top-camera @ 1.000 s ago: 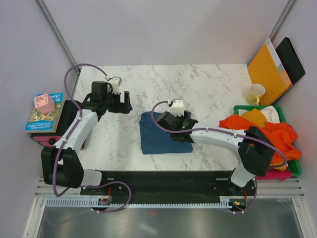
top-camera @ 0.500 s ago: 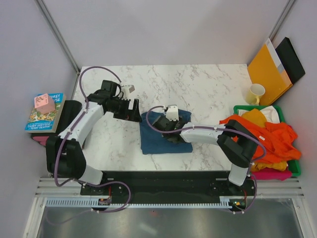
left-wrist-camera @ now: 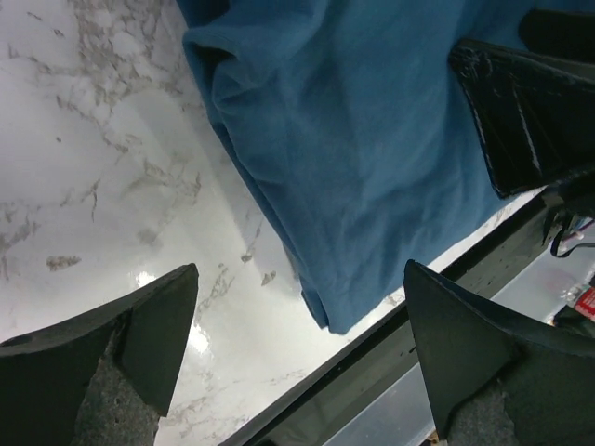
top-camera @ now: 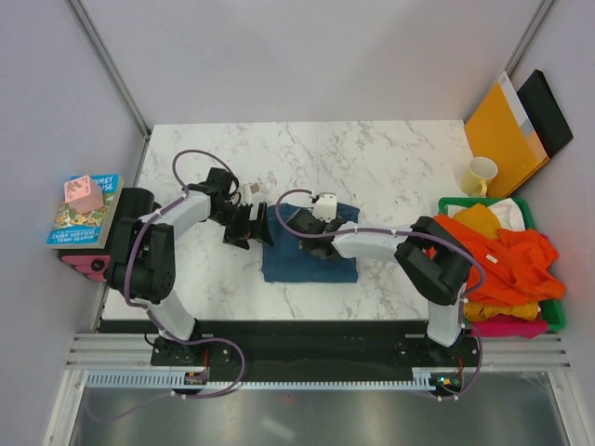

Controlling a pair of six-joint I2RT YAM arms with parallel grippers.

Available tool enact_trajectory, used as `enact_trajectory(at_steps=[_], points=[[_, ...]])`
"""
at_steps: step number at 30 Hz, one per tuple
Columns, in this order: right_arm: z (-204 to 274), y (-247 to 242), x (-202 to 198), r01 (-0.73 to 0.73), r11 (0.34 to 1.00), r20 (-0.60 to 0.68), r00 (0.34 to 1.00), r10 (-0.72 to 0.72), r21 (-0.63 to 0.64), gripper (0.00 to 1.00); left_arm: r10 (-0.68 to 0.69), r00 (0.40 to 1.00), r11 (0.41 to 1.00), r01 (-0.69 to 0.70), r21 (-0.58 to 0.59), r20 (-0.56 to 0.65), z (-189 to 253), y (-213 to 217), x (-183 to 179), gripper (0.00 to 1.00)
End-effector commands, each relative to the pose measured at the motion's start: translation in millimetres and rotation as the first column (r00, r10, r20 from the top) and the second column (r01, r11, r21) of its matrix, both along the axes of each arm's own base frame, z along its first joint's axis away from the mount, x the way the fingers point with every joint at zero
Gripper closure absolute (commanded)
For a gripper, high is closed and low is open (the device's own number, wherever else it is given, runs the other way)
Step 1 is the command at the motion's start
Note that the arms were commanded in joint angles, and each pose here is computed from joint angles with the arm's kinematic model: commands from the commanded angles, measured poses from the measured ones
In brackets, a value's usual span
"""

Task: Fold and stack the t-shirts
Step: Fold the tshirt

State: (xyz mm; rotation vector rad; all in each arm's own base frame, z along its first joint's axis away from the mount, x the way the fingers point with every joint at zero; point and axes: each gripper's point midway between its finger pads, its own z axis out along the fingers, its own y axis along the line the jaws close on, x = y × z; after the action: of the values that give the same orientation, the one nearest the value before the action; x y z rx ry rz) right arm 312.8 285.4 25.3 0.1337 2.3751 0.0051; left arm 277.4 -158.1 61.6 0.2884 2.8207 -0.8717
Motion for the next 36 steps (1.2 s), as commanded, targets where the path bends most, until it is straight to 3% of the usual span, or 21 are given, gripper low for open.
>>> enact_trajectory(at_steps=[1,8,15,24,36], points=[[-7.9,6.0,6.5,0.07,0.995,-0.029,0.997,-0.068,0.07,0.33,0.074,0.997,0.996,-0.075,-0.057,-0.014,-12.2,-12.7,21.1,0.04],[-18.0,18.7,10.6,0.081,0.991,-0.064,0.995,-0.075,0.105,0.33,0.148,0.987,0.989,-0.149,0.024,0.064,-49.2,-8.5,46.3,0.04],[2.3,24.1,14.8,0.075,0.988,-0.015,0.997,-0.073,0.138,0.34,0.137,0.977,0.977,-0.161,0.139,0.165,-55.0,-12.4,53.5,0.0],[34.7,26.2,23.0,0.067,0.983,0.044,0.996,-0.076,0.171,0.34,0.144,0.989,0.984,-0.147,0.101,0.04,-62.3,-27.4,25.1,0.0],[34.4,25.1,20.6,0.059,0.985,0.043,0.997,-0.067,0.163,0.34,0.08,0.994,0.996,-0.083,-0.034,-0.077,-23.1,-46.6,-8.2,0.0]])
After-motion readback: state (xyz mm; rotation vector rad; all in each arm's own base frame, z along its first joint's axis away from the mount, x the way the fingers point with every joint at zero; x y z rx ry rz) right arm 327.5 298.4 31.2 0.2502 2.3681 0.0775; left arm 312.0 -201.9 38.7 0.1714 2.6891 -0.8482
